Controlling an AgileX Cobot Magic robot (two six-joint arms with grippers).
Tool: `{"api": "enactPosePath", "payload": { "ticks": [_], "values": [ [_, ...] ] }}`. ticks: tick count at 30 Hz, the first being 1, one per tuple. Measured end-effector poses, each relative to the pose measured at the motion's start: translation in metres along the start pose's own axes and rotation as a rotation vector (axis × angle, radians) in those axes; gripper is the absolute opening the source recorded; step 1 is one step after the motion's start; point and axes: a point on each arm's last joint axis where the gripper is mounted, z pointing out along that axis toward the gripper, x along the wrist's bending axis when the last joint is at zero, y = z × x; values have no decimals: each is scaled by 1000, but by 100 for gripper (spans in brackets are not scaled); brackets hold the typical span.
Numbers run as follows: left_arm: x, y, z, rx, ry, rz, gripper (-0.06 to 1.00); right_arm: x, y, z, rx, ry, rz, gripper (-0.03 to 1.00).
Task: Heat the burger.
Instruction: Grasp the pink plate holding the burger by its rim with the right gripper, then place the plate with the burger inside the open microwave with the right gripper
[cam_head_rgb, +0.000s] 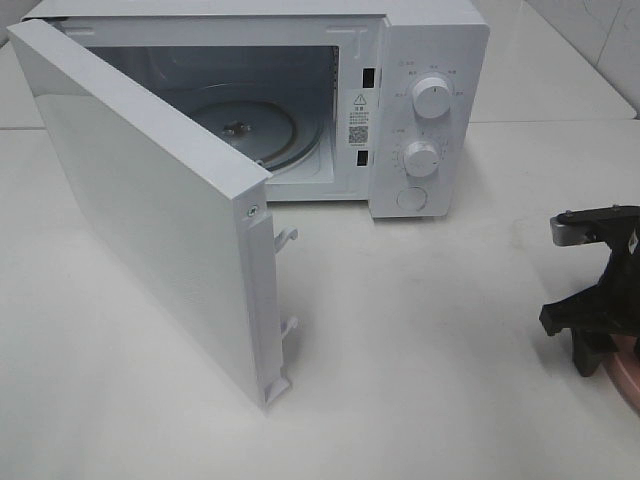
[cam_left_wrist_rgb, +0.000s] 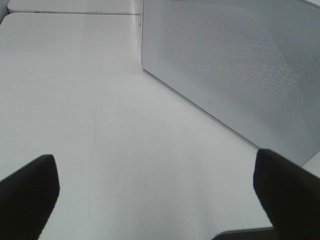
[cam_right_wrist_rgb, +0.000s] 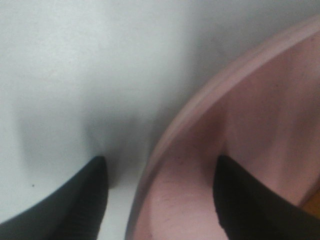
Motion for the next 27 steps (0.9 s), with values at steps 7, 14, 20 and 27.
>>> {"api": "enactPosePath", "payload": {
  "ticks": [7,14,20,27],
  "values": [
    [0,0,0,0,0,0,97,-2,-1,0,12,-22,26,29],
    [0,0,0,0,-1,0,97,-3,-2,-2,33,-29,36,11],
    [0,0,0,0,-1,0,97,2,-3,-5,24,-48,18,6],
    [0,0,0,0,-1,0,97,11,-8,-10,27,-137,-9,3]
  ]
}}
